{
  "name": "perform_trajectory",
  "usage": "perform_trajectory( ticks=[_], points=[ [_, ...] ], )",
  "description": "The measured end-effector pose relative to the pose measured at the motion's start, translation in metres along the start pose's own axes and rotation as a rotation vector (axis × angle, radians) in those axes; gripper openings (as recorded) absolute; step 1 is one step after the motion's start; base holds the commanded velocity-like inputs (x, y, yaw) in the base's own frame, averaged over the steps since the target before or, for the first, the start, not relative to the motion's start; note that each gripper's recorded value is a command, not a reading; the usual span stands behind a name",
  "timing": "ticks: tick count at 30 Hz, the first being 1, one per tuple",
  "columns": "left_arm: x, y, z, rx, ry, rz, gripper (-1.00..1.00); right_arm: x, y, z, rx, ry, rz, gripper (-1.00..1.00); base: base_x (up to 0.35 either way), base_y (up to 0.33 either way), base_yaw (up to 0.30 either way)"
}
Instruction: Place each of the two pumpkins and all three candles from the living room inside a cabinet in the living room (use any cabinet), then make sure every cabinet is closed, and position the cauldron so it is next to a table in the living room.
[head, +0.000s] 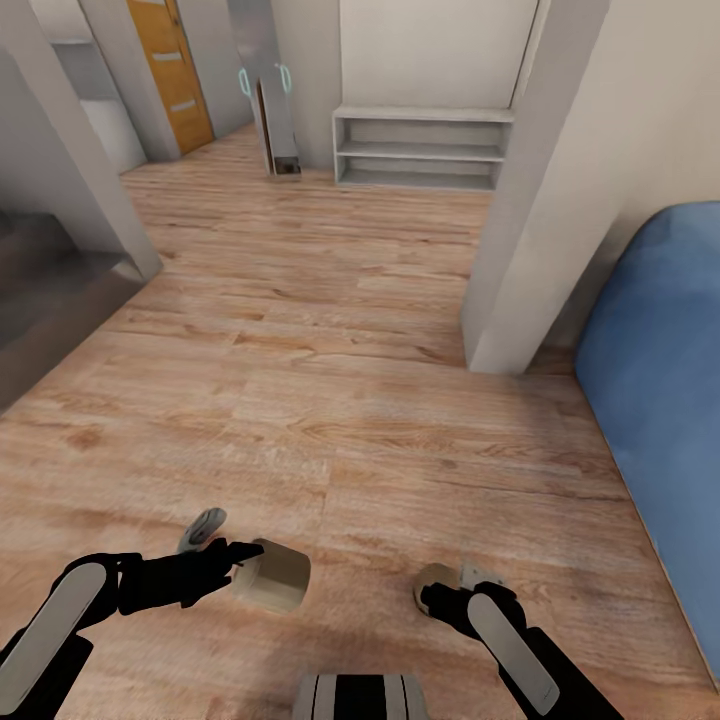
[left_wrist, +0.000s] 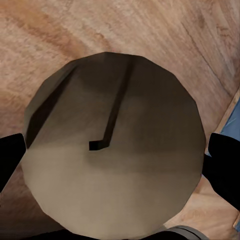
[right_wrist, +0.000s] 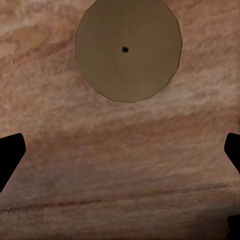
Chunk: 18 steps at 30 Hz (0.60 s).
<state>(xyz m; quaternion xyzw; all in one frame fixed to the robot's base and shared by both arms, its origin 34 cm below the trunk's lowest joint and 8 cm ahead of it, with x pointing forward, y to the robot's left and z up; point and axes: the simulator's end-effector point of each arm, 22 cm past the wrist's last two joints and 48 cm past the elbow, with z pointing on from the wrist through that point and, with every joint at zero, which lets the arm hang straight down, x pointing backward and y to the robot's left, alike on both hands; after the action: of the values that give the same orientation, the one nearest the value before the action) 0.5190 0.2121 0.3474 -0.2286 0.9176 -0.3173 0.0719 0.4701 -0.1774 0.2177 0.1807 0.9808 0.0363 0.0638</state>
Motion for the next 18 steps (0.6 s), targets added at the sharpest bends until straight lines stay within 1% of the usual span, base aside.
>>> perform_trajectory(
  ticks=[9, 12, 16, 18],
  points=[
    [0.001, -0.005, 0.000, 0.023, 0.006, -0.013, -1.00, 0.000, -0.001, 0.000, 0.001, 0.001, 0.000, 1.00, 0.001, 0.000, 0.000],
    [0.002, -0.007, 0.000, 0.031, 0.011, -0.016, -1.00, 0.000, 0.000, 0.000, 0.001, 0.001, 0.000, 1.00, 0.097, 0.000, 0.000],
    [0.006, -0.015, -0.002, 0.073, 0.031, -0.039, -1.00, 0.000, 0.000, 0.000, 0.001, 0.001, 0.000, 1.00, 0.030, 0.000, 0.000],
    [0.007, -0.015, -0.005, 0.082, 0.043, -0.043, -1.00, 0.000, 0.000, 0.000, 0.001, 0.001, 0.000, 1.00, 0.032, 0.000, 0.000]
  ],
)
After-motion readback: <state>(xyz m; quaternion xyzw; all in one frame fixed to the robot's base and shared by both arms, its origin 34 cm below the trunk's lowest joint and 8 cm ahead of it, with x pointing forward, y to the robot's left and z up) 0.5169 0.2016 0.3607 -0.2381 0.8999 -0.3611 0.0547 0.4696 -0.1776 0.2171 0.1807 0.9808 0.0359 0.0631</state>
